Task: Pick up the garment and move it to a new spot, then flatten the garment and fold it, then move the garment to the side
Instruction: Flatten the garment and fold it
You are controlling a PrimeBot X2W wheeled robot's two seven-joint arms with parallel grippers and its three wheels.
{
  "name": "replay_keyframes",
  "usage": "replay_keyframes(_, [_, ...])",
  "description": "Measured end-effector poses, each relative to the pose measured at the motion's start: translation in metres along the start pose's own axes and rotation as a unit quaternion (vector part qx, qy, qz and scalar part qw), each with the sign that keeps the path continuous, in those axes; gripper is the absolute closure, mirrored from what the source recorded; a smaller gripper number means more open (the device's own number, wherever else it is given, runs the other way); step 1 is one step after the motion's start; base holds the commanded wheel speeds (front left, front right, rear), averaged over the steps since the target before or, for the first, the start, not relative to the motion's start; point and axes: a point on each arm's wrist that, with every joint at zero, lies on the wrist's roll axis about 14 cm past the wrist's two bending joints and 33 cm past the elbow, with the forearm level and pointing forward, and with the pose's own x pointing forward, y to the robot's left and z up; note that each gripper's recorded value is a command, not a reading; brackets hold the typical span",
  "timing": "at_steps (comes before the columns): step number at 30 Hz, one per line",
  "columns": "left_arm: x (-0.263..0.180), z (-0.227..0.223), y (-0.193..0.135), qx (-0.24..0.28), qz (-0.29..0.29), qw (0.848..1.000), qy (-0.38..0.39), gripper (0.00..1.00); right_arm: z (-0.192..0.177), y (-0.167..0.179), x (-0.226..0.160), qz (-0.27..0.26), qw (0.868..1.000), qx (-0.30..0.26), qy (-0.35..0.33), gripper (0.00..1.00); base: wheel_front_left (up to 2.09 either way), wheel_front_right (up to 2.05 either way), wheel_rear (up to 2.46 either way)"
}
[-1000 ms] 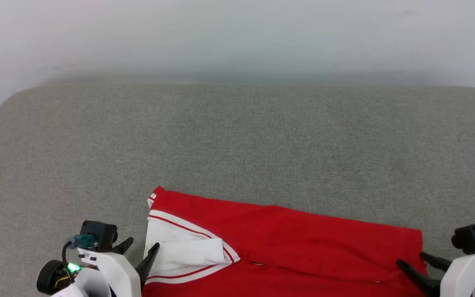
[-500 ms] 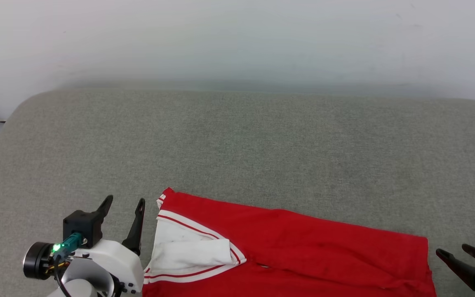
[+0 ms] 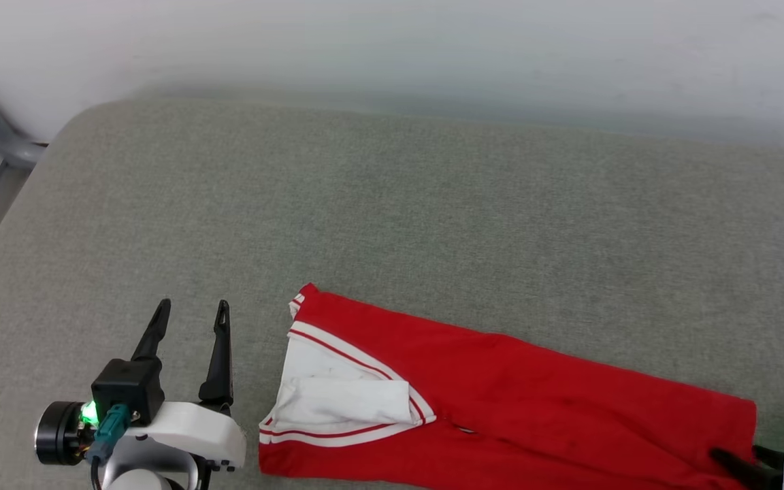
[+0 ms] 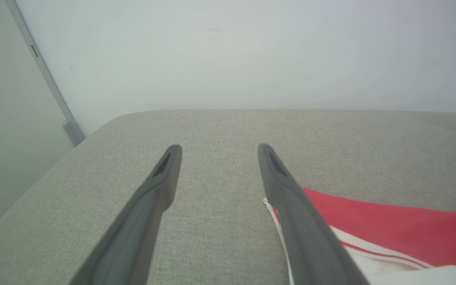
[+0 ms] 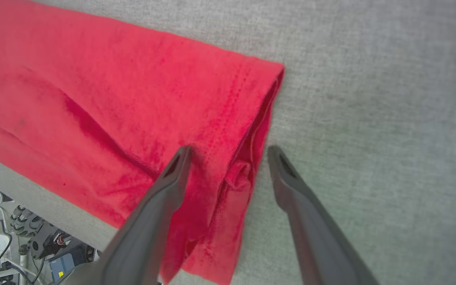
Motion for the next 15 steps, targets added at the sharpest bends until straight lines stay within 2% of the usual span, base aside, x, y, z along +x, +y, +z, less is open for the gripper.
replay_keyframes(9, [-0.008, -0.006, -0.002, 0.014, 0.020, 1.000, -0.011, 0.00, -0.009, 0.022, 0.022, 0.037, 0.999, 0.014, 0.023, 0.00, 0.00, 0.00, 0.00])
replay_keyframes(15, [-0.011, -0.008, -0.003, 0.014, 0.029, 0.999, -0.015, 0.00, -0.012, 0.034, 0.027, 0.051, 0.998, 0.004, 0.024, 0.00, 0.00, 0.00, 0.00])
